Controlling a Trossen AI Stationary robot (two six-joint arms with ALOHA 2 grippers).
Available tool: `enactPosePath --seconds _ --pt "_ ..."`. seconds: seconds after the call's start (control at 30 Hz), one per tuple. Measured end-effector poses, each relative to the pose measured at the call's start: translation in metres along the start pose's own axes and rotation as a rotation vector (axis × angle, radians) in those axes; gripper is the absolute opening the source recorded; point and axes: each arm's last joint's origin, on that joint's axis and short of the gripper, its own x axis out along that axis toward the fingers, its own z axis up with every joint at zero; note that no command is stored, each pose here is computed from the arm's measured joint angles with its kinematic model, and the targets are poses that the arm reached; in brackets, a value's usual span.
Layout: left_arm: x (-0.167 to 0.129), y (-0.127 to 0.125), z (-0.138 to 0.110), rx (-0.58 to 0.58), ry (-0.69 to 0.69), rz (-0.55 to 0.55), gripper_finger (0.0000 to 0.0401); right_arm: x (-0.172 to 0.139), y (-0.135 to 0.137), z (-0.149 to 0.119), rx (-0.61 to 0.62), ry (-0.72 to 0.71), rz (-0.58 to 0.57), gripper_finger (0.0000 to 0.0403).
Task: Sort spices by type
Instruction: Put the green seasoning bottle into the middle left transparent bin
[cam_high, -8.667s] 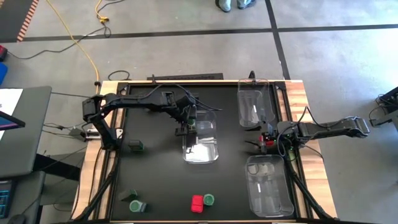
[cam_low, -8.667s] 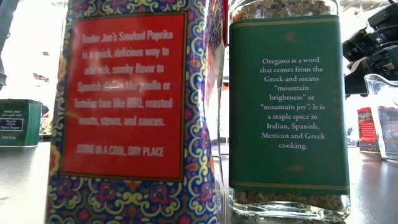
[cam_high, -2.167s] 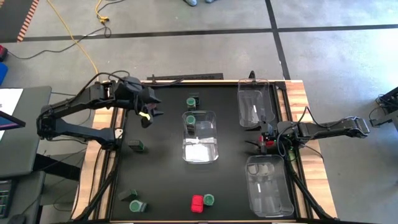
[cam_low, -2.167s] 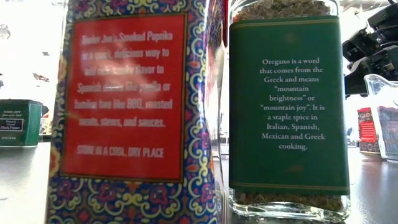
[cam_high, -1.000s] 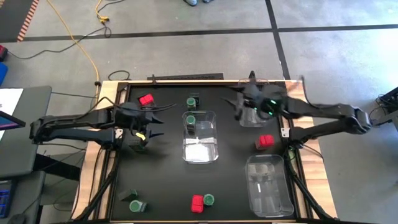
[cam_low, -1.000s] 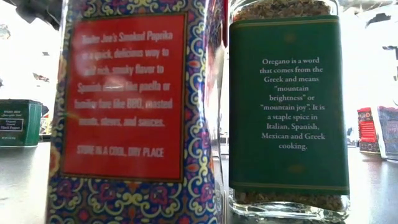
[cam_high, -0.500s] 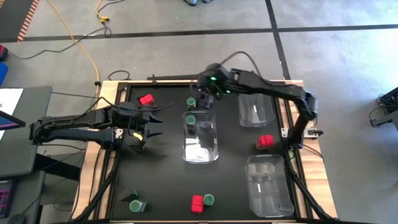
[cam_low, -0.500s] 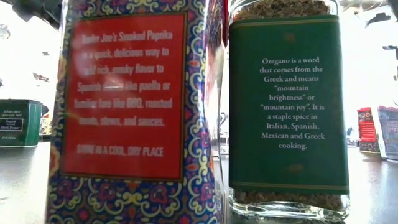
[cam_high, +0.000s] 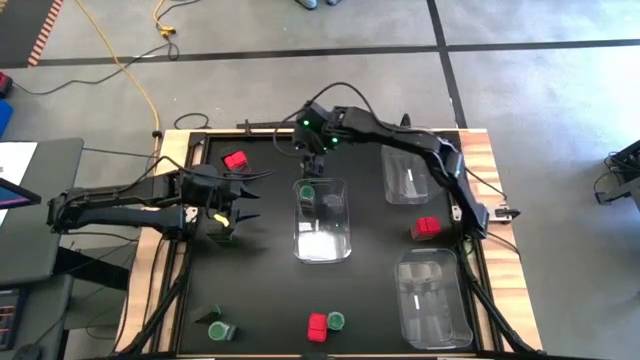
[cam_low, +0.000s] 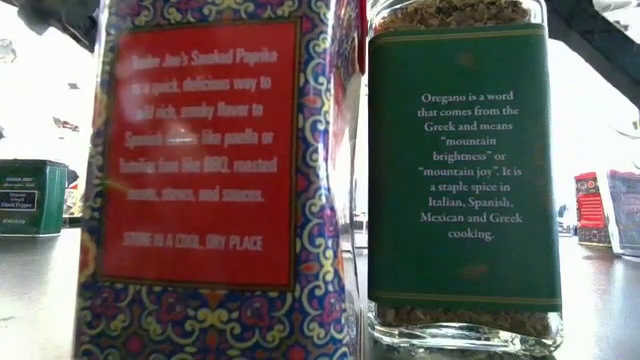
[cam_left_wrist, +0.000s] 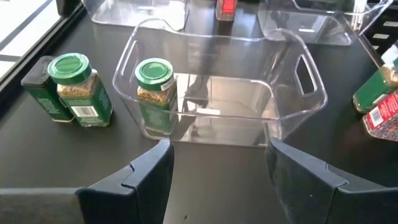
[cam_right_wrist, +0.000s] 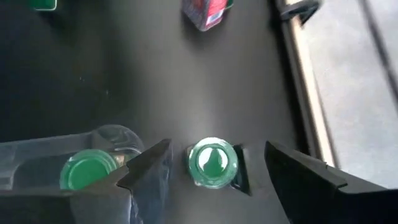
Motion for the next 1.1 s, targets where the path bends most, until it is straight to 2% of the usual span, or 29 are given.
enactPosePath --seconds 0.33,0.53,0.93,1.1 --pt "0.0 0.003 0.0 -0.01 0.001 0.017 0.0243 0.037 -0.002 -0.01 -0.103 0.061 0.075 0.0286" --pt "0.0 0.003 0.0 -0.019 0.001 0.019 0.0243 0.044 -0.003 -0.014 -0.182 0.069 0.081 0.0286" --pt "0.0 0.003 0.0 -0.028 0.001 0.036 0.0243 0.049 -0.016 -0.023 -0.186 0.08 0.099 0.0286" --pt "0.0 0.003 0.0 -0.029 0.001 0.041 0.0243 0.07 -0.013 -0.03 -0.182 0.117 0.13 0.0286"
